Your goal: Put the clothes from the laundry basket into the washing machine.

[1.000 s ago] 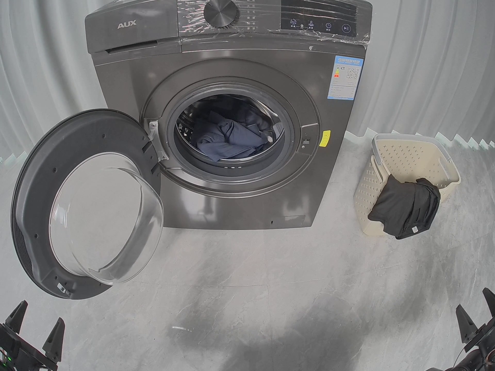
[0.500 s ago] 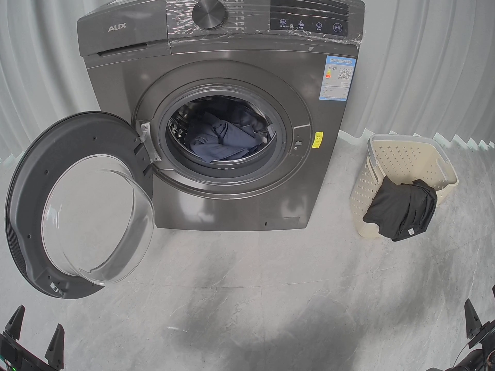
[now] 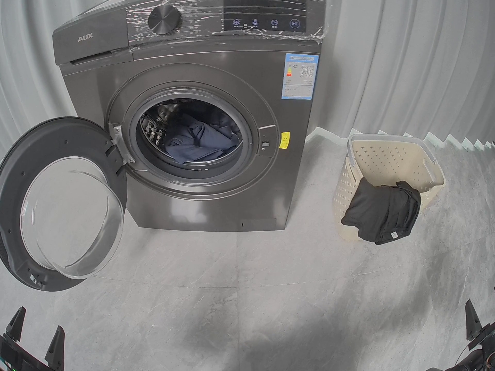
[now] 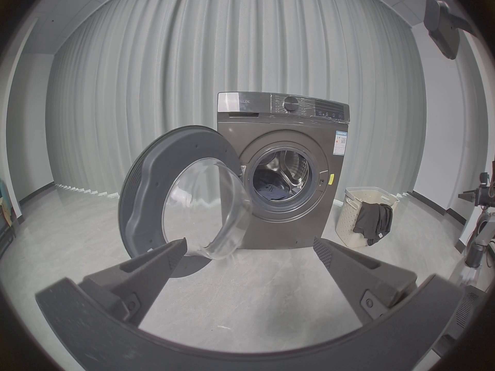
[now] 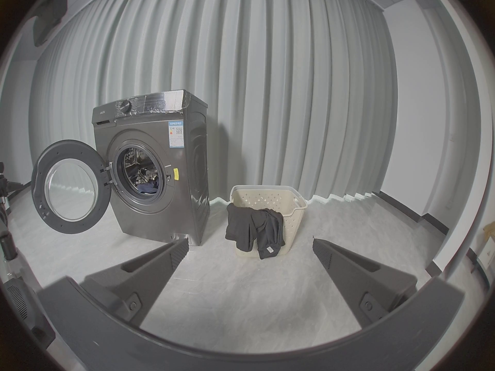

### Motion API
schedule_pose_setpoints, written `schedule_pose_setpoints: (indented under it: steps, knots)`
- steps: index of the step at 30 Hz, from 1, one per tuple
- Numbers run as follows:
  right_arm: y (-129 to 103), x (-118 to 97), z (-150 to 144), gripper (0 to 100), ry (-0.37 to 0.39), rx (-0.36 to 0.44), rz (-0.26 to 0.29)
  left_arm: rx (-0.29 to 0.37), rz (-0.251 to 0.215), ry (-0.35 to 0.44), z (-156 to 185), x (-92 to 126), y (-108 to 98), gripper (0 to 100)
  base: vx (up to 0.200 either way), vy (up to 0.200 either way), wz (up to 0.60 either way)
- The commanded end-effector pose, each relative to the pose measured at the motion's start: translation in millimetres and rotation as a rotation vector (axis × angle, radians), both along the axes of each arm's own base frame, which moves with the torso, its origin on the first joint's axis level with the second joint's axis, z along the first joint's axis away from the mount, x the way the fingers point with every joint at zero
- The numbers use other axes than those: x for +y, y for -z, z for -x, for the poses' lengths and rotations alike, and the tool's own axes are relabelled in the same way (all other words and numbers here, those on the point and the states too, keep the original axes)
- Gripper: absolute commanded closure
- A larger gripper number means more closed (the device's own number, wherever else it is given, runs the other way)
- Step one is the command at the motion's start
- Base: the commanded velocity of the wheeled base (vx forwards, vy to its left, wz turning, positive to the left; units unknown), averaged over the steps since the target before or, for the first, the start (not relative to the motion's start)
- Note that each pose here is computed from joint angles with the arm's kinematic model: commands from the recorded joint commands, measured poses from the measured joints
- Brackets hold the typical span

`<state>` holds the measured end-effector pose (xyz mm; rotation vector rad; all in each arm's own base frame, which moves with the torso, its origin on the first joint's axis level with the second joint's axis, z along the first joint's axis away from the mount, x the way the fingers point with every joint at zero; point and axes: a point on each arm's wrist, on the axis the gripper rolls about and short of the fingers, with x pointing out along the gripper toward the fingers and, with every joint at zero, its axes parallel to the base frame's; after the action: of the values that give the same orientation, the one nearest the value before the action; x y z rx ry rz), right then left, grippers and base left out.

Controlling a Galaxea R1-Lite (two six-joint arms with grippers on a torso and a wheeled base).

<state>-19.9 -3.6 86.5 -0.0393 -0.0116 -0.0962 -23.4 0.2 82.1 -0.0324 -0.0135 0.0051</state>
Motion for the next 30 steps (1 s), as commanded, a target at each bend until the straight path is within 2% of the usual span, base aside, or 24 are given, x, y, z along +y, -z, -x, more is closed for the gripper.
schedule_pose_setpoints:
  steps: [1,3,5,10,30]
  knots:
    - [5.6,1.6,2.7,0,-0.008,-0.027,-0.027,-0.014,0.006,0.004,1.0,0.0,0.3,0,0.000,0.000,0.00]
    - [7.0,2.3,2.6,0,-0.038,-0.021,-0.068,-0.014,0.006,0.002,1.0,0.0,0.3,0,0.000,0.000,0.00]
    - [8.3,2.6,2.6,0,-0.053,-0.009,-0.080,-0.014,0.008,-0.002,1.0,0.1,0.3,0,0.000,-0.100,0.00]
    - [9.4,2.9,2.5,0,-0.057,0.002,-0.076,-0.011,0.010,-0.034,1.0,0.8,0.6,0,0.000,-0.200,0.00]
    - [9.7,3.0,2.6,0,-0.071,0.004,-0.074,-0.015,0.025,-0.036,0.8,0.9,0.8,0,0.000,-0.200,0.00]
